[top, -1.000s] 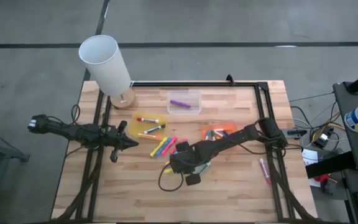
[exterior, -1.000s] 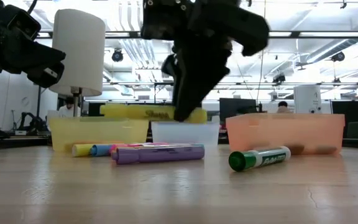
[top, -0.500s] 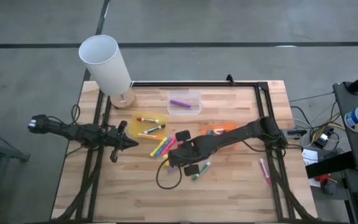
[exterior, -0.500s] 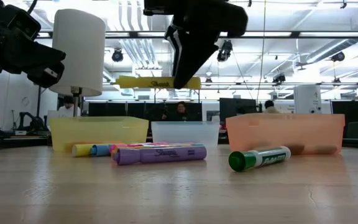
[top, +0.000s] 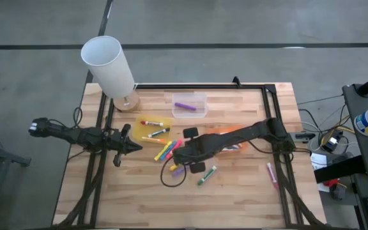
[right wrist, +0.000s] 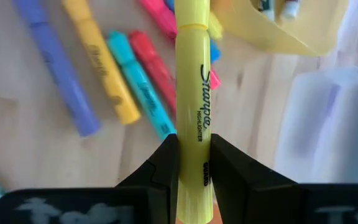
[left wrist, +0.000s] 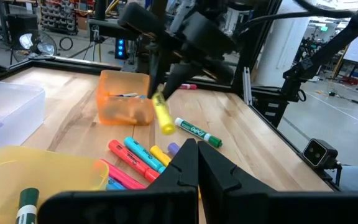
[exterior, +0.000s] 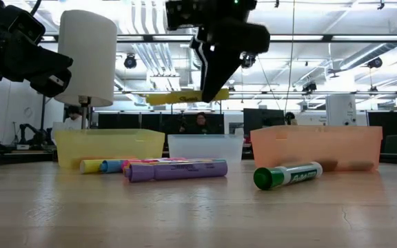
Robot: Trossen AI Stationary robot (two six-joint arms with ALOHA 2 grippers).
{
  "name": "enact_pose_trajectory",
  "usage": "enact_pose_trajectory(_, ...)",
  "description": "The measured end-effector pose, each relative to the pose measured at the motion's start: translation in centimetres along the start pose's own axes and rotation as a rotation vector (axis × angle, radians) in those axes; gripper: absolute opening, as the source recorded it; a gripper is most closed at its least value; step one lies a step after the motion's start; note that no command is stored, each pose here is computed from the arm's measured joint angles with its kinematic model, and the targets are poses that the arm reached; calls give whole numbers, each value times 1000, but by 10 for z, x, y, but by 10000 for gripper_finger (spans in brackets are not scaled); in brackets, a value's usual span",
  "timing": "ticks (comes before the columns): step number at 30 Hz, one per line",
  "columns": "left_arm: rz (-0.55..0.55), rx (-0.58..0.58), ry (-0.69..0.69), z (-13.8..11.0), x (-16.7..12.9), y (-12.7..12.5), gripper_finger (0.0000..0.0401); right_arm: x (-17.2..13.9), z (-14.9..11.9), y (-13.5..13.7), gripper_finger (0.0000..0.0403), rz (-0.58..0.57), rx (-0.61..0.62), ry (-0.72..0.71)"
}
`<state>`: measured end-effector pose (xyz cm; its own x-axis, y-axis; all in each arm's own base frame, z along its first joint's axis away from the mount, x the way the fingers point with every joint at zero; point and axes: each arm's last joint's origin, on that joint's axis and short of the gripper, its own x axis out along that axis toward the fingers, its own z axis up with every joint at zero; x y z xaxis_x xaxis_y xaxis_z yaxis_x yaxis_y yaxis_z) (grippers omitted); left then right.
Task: Pick & Place Markers
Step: Put the bottom large yellow highlighter pen into the transparent bin
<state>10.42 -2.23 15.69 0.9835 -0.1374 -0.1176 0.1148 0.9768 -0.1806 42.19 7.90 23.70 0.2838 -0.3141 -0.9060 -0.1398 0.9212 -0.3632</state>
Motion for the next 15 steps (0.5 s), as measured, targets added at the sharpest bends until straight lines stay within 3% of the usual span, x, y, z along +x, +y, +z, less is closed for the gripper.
enact_pose_trajectory(8,0,0,0,0,0,0,0,12,-4,-34,66,-109,68,38)
enact_pose_trajectory(15,0,0,0,0,0,0,0,31,-14,-80,66,-142,176,85)
